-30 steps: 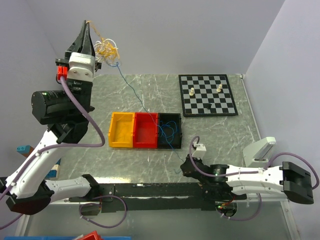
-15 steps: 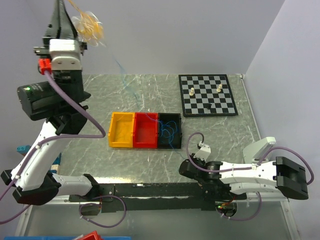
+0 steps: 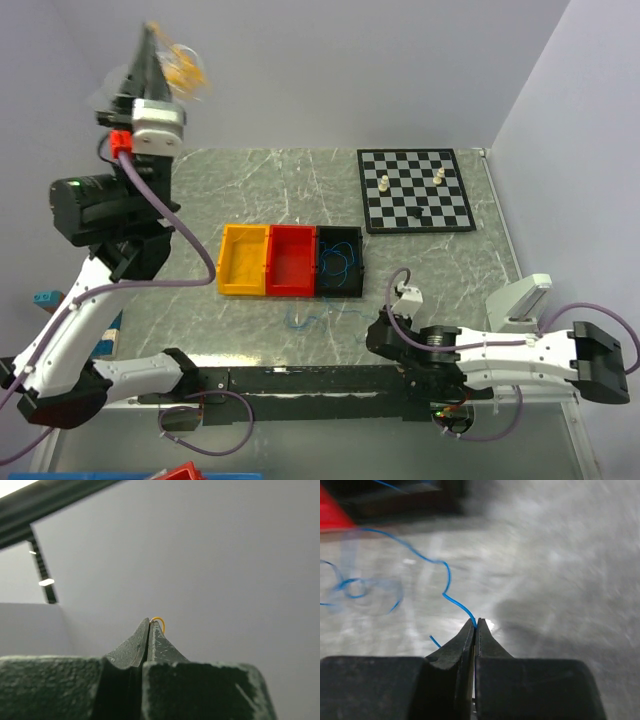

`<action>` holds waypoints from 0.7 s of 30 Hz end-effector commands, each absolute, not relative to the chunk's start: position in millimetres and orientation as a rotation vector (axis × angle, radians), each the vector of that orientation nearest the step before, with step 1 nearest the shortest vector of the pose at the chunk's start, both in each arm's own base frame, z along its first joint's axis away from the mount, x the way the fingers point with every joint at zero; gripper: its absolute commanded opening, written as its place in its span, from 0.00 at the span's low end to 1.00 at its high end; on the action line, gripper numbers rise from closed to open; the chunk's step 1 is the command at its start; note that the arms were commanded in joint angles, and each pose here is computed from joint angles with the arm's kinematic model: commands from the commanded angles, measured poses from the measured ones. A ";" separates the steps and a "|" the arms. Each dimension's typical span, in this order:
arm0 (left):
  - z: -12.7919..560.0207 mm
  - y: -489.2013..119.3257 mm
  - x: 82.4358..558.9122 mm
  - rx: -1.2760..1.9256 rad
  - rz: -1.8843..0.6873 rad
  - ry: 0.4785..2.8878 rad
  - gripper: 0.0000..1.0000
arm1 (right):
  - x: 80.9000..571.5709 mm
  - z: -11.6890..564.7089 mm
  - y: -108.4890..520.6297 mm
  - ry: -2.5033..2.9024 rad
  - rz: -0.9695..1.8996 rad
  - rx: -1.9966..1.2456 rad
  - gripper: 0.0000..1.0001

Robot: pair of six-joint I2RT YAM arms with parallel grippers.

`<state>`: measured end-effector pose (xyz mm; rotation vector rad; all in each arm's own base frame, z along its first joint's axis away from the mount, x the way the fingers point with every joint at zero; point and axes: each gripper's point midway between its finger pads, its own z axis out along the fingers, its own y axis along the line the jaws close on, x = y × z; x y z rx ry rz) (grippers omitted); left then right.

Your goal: Untangle the cables

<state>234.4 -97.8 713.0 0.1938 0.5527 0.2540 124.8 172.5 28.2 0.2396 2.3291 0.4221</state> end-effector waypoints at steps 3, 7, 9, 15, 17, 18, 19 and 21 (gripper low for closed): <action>640.7 -125.9 254.9 0.346 0.135 0.728 0.01 | 157.4 139.4 209.7 2.047 0.545 0.046 0.00; 612.1 -129.8 256.0 0.388 0.119 0.774 0.01 | 175.6 207.2 216.1 1.902 0.542 0.003 0.00; 601.8 -131.1 255.7 0.399 0.100 0.794 0.01 | 186.3 248.7 216.1 1.815 0.552 0.003 0.00; 572.2 -138.5 247.7 0.458 -0.015 0.884 0.01 | 221.1 322.7 210.9 1.656 0.503 -0.047 0.00; 557.2 -148.8 241.9 0.513 -0.081 0.906 0.01 | 231.4 332.7 212.8 1.625 0.506 -0.052 0.00; 548.2 -154.8 239.6 0.548 -0.114 0.927 0.01 | 235.5 339.2 215.3 1.600 0.514 -0.055 0.00; 538.6 -161.4 237.5 0.593 -0.141 0.946 0.01 | 239.7 344.5 216.6 1.584 0.507 -0.067 0.00; 517.4 -172.3 235.1 0.661 -0.191 0.998 0.01 | 247.3 359.0 222.2 1.558 0.512 -0.084 0.00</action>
